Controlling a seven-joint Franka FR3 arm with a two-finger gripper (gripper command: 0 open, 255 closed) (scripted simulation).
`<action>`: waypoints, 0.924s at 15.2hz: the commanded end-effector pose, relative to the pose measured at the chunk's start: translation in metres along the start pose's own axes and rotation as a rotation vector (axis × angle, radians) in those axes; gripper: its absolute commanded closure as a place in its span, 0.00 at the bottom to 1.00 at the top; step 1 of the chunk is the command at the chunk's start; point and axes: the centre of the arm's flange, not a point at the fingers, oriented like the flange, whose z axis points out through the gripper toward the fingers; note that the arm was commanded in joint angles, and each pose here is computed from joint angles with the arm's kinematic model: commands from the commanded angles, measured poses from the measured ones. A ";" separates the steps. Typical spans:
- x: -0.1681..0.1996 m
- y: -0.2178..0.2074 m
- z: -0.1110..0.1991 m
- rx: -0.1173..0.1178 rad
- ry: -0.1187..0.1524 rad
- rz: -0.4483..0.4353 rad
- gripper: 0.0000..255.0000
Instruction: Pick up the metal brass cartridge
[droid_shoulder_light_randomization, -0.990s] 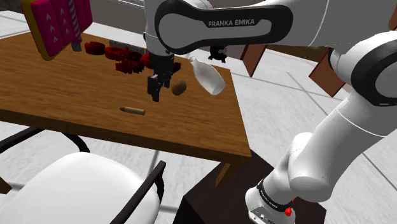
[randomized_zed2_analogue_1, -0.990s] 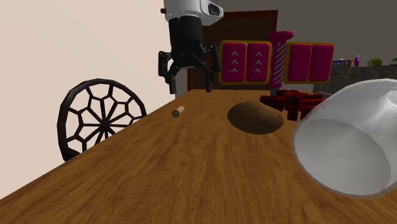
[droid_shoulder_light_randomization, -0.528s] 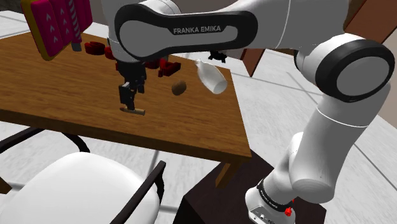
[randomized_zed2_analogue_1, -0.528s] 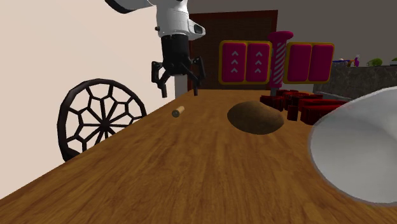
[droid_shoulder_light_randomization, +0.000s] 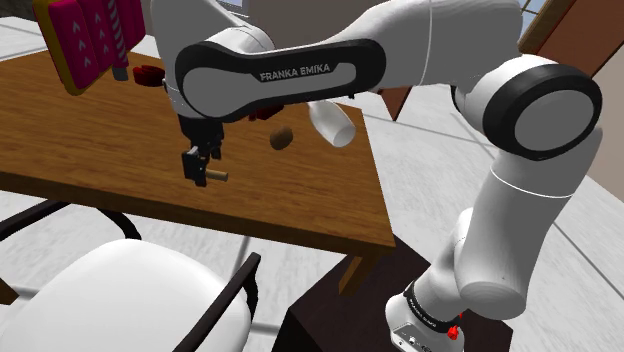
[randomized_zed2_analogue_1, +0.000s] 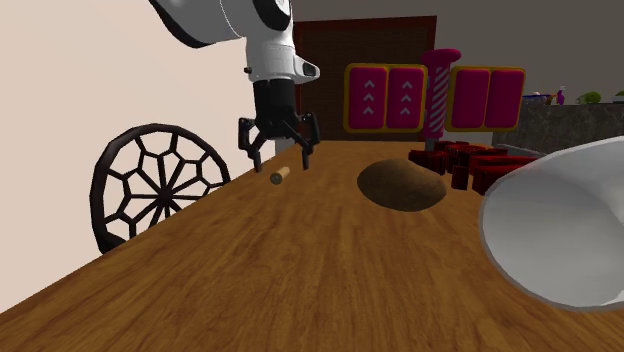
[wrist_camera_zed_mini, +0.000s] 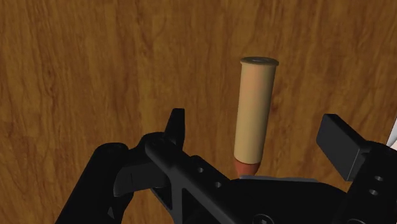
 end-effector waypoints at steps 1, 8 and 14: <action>0.000 -0.001 0.004 0.000 0.000 0.000 0.00; 0.001 -0.001 0.004 0.000 0.000 0.000 1.00; -0.001 0.000 -0.012 0.000 0.000 0.000 1.00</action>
